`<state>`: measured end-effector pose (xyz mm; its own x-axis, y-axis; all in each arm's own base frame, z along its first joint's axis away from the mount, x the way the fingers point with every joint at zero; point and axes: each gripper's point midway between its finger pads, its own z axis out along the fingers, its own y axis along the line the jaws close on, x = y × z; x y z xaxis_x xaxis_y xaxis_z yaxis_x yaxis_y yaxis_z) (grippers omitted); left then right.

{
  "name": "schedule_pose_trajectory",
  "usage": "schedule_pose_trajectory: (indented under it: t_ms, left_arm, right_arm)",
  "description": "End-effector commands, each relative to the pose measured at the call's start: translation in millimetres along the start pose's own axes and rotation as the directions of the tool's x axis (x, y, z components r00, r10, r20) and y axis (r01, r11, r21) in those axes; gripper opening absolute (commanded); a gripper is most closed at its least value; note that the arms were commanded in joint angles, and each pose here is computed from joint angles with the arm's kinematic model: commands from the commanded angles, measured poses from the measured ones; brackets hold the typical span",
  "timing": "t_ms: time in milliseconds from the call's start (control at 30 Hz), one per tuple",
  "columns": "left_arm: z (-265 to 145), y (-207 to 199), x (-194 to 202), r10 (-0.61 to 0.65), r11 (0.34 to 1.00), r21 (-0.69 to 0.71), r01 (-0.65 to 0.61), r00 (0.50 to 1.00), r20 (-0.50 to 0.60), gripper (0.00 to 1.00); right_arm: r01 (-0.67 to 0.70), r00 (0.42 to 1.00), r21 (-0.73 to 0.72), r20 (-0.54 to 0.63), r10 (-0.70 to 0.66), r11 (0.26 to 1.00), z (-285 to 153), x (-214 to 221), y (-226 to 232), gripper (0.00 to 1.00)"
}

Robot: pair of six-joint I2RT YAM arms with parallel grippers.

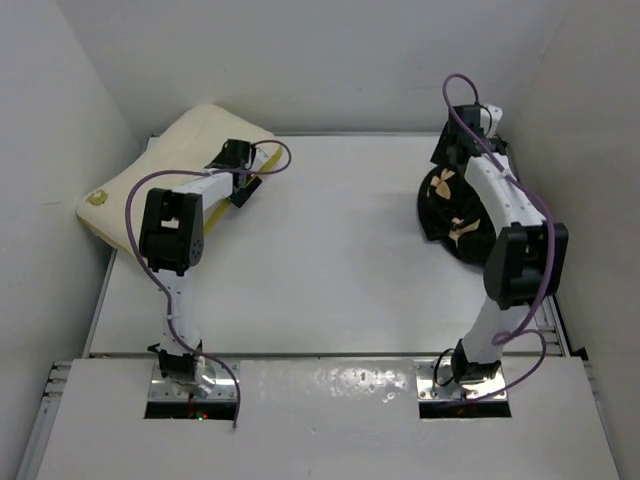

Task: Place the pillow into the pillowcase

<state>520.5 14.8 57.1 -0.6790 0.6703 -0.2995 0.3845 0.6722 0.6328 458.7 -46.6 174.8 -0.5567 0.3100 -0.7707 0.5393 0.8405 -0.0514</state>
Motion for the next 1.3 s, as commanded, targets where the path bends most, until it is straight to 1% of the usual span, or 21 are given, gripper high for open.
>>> schedule_pose_trajectory:
  t_ms: [0, 67, 133, 167, 233, 300, 367, 400, 433, 500, 567, 633, 667, 733, 867, 1000, 1067, 1167, 1200, 1233, 1267]
  left_arm:
    - [2.0, 27.4, -19.6, 0.026, 0.998, -0.065, -0.020, 0.996, 0.088, 0.85]
    - [1.3, 3.3, -19.3, 0.088, 0.995, 0.040, -0.093, 0.990, 0.111, 0.48]
    - [-8.9, -26.7, -17.4, 0.194, 0.965, 0.147, -0.215, 0.970, 0.147, 0.28]
    - [-15.4, -42.2, -17.1, 0.244, 0.945, 0.182, -0.272, 0.956, 0.164, 0.00]
    - [-39.7, -74.8, 4.1, 0.354, 0.866, 0.290, -0.407, 0.909, 0.218, 0.00]
    - [-81.6, -86.1, 7.1, 0.446, 0.786, 0.302, -0.539, 0.833, 0.327, 0.00]
    - [-114.1, -128.9, 47.1, 0.513, 0.650, 0.405, -0.643, 0.765, 0.391, 0.00]
    - [-139.5, -121.5, 48.2, 0.551, 0.622, 0.350, -0.700, 0.709, 0.439, 0.00]
    - [-155.0, -140.5, 76.6, 0.593, 0.541, 0.406, -0.736, 0.677, 0.437, 0.00]
    - [-179.8, -138.5, 92.1, 0.617, 0.514, 0.403, -0.757, 0.653, 0.439, 0.00]
    - [-201.5, -143.0, 114.3, 0.630, 0.476, 0.438, -0.763, 0.643, 0.436, 0.08]
    - [-213.9, -145.1, 127.2, 0.635, 0.458, 0.459, -0.762, 0.641, 0.431, 0.46]
    - [-222.7, -140.9, 124.0, 0.624, 0.481, 0.430, -0.764, 0.643, 0.445, 0.55]
    - [-237.3, -136.2, 106.0, 0.561, 0.555, 0.380, -0.740, 0.670, 0.486, 0.99]
    - [-272.3, -114.5, 37.3, 0.323, 0.743, 0.312, -0.592, 0.726, 0.607, 1.00]
    - [-301.9, -87.4, -42.2, 0.127, 0.842, 0.285, -0.457, 0.682, 0.721, 1.00]
    - [-301.3, -96.5, -72.5, 0.095, 0.832, 0.314, -0.458, 0.674, 0.732, 1.00]
    - [-285.5, -124.7, -108.8, 0.088, 0.803, 0.361, -0.475, 0.693, 0.716, 1.00]
    - [-268.0, -155.1, -117.5, 0.117, 0.762, 0.395, -0.513, 0.709, 0.695, 1.00]
    - [-263.3, -167.9, -125.4, 0.136, 0.743, 0.400, -0.537, 0.706, 0.695, 1.00]
    - [-267.4, -171.1, -143.9, 0.151, 0.737, 0.383, -0.556, 0.689, 0.709, 1.00]
  right_arm:
    - [0.020, 1.000, 0.098, -0.025, -0.018, 0.995, 20.5, -11.5, -10.0, 0.99]
    - [0.059, 0.994, 0.129, -0.098, -0.046, 0.990, 42.0, 8.7, -10.8, 0.98]
    - [0.101, 0.987, 0.116, -0.140, -0.084, 0.988, 54.2, 24.7, -8.2, 0.95]
    - [0.125, 0.982, 0.096, -0.156, -0.109, 0.988, 62.2, 34.8, -3.2, 0.93]
    - [0.184, 0.964, 0.042, -0.203, -0.172, 0.982, 67.3, 58.0, 1.2, 0.88]
    - [0.208, 0.949, -0.039, -0.235, -0.211, 0.977, 68.6, 78.0, 14.6, 0.68]
    - [0.221, 0.936, -0.116, -0.252, -0.244, 0.968, 62.9, 88.2, 26.3, 0.39]
    - [0.216, 0.935, -0.143, -0.255, -0.246, 0.966, 56.2, 93.6, 26.5, 0.09]
    - [0.187, 0.945, -0.222, -0.226, -0.237, 0.957, 49.7, 91.0, 42.2, 0.00]
    - [0.165, 0.953, -0.339, -0.188, -0.239, 0.926, 24.1, 93.0, 54.7, 0.00]
    - [0.157, 0.969, -0.521, -0.084, -0.234, 0.839, -9.8, 86.3, 96.8, 0.00]
    - [0.226, 0.967, -0.668, 0.065, -0.248, 0.709, -59.8, 86.2, 133.1, 0.00]
    - [0.261, 0.958, -0.713, 0.105, -0.268, 0.651, -77.8, 93.2, 144.0, 0.00]
    - [0.341, 0.931, -0.799, 0.211, -0.300, 0.496, -127.0, 109.6, 169.0, 0.00]
    - [0.362, 0.929, -0.851, 0.298, -0.218, 0.380, -181.3, 102.2, 179.1, 0.13]
    - [0.296, 0.953, -0.825, 0.291, -0.087, 0.481, -175.4, 49.8, 149.1, 0.89]
    - [0.258, 0.962, -0.780, 0.261, -0.078, 0.570, -157.7, 28.1, 126.3, 0.99]
    - [0.129, 0.991, -0.524, 0.108, -0.084, 0.842, -93.8, 20.6, 68.0, 0.97]
    - [0.088, 0.996, -0.407, 0.023, -0.086, 0.909, -75.7, 32.6, 40.2, 0.83]
    - [0.043, 0.998, -0.350, -0.029, -0.056, 0.936, -64.6, 36.8, 25.4, 0.54]
    - [-0.070, 0.993, -0.265, -0.106, 0.043, 0.962, -44.5, 43.8, 2.6, 0.01]
